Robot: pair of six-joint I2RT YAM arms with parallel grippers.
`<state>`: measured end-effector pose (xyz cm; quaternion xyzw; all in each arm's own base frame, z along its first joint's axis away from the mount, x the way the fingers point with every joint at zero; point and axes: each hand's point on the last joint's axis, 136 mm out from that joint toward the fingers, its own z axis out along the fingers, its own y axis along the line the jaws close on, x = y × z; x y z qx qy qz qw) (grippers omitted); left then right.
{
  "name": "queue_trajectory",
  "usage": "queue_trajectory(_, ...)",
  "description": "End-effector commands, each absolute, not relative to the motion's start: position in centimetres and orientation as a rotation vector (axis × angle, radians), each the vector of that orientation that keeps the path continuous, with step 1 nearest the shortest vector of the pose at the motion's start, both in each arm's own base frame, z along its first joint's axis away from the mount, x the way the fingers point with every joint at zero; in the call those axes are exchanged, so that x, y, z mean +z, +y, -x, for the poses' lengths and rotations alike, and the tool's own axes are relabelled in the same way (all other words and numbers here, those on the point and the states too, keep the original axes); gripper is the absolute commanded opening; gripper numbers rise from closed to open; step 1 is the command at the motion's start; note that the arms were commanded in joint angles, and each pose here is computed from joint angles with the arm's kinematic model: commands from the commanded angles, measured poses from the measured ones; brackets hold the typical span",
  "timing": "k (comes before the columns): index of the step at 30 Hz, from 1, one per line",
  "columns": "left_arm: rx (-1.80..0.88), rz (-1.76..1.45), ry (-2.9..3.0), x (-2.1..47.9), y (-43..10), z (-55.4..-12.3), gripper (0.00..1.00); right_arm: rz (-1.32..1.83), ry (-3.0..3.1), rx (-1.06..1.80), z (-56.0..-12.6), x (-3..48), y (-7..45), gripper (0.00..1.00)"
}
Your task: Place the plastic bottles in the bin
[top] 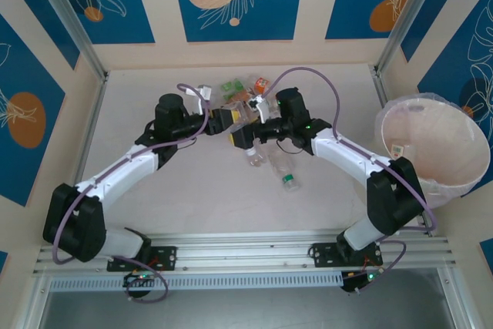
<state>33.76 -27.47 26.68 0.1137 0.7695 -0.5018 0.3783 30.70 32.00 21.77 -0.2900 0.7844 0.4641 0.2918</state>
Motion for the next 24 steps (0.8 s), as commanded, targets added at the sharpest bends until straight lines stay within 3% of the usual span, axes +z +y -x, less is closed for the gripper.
queue_trajectory(1, -1.351, -0.354, 1.873, 29.4, -28.9, -33.6, 0.53, 0.803, 1.991, 1.274, -30.9, 23.6, 32.9, 0.92)
queue_trajectory(4, -1.368, -0.366, 1.88, 29.3, -29.2, -33.6, 0.54, 0.758, 2.011, 1.223, -31.5, 23.4, 32.5, 0.73)
queue_trajectory(7, -1.374, -0.366, 1.886, 29.2, -29.3, -33.5, 0.58, 0.72, 2.033, 1.156, -32.0, 23.0, 31.8, 0.61)
queue_trajectory(9, -1.379, -0.367, 1.895, 29.2, -29.3, -33.4, 0.7, 0.707, 2.043, 1.125, -32.0, 22.8, 31.3, 0.55)
queue_trajectory(11, -1.364, -0.346, 1.922, 29.0, -29.1, -33.5, 0.93, 0.692, 2.046, 1.087, -32.1, 22.8, 30.7, 0.53)
queue_trajectory(12, -1.356, -0.336, 1.93, 28.9, -29.0, -33.5, 1.0, 0.681, 2.052, 1.068, -32.2, 22.7, 30.5, 0.53)
queue_trajectory(18, -1.333, -0.333, 1.879, 29.3, -28.3, -33.0, 1.0, 0.607, 2.093, 0.964, -32.5, 22.2, 28.0, 0.51)
queue_trajectory(24, -1.103, -0.187, 1.877, 28.0, -25.2, -34.4, 1.0, 0.529, 2.114, 0.843, -32.3, 23.3, 24.7, 0.5)
